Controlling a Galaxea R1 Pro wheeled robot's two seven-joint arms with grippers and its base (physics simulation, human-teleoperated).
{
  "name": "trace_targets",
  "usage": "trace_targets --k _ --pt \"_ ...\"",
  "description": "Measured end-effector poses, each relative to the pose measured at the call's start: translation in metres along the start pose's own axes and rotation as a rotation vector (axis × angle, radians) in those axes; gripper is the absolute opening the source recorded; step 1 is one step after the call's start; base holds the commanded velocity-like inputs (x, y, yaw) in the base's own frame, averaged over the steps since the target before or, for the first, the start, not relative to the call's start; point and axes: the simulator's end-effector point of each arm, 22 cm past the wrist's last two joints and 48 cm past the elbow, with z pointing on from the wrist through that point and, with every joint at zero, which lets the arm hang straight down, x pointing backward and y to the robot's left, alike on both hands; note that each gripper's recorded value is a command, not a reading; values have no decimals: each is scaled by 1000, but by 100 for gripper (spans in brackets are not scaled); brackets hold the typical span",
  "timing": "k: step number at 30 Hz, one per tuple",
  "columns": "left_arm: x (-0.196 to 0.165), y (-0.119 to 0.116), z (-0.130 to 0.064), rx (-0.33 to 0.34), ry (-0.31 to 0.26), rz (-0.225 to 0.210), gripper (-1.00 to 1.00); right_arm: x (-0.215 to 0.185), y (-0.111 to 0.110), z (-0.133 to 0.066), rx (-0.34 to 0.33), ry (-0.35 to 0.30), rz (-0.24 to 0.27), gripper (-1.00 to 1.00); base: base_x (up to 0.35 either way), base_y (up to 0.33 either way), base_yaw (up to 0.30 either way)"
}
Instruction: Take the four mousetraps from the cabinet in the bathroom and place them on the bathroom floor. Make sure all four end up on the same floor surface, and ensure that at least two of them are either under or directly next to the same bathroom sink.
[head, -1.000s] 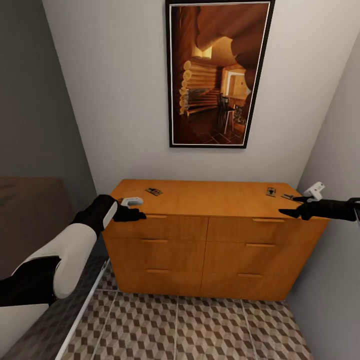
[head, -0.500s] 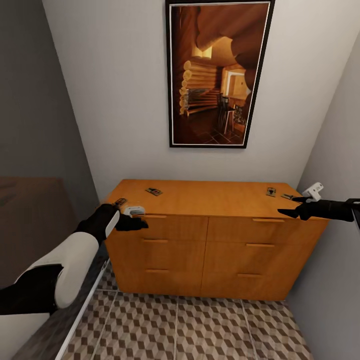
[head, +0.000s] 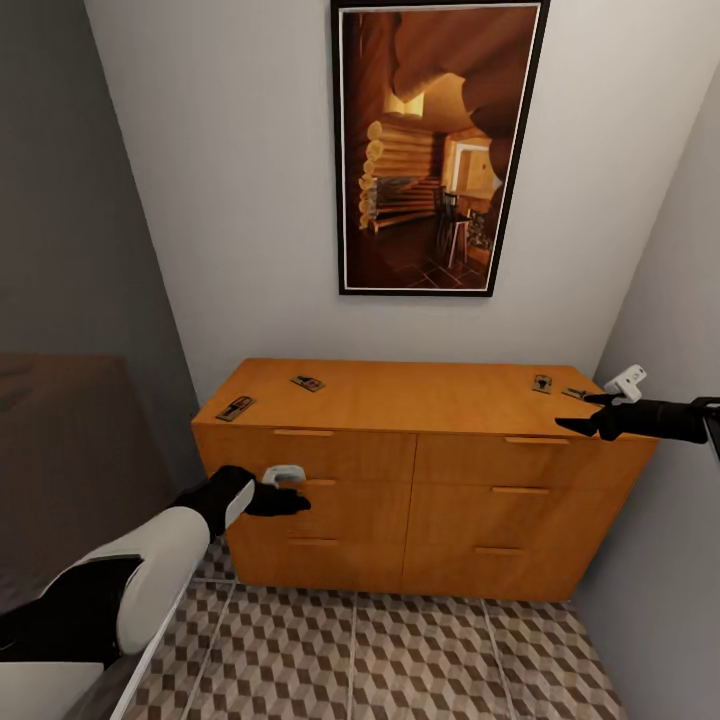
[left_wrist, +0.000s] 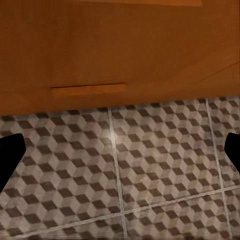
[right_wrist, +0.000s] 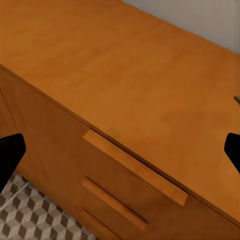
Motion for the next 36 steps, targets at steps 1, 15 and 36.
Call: trace_targets --k 1,15,36 --pt "6 -1 4 4 -1 2 100 1 0 0 0 1 1 100 0 0 0" --pt "142 5 52 17 -43 27 100 10 0 3 -5 16 19 100 0 0 0" --pt "435 98 -3 -228 -143 69 100 19 -23 -4 77 92 47 100 0 0 0"
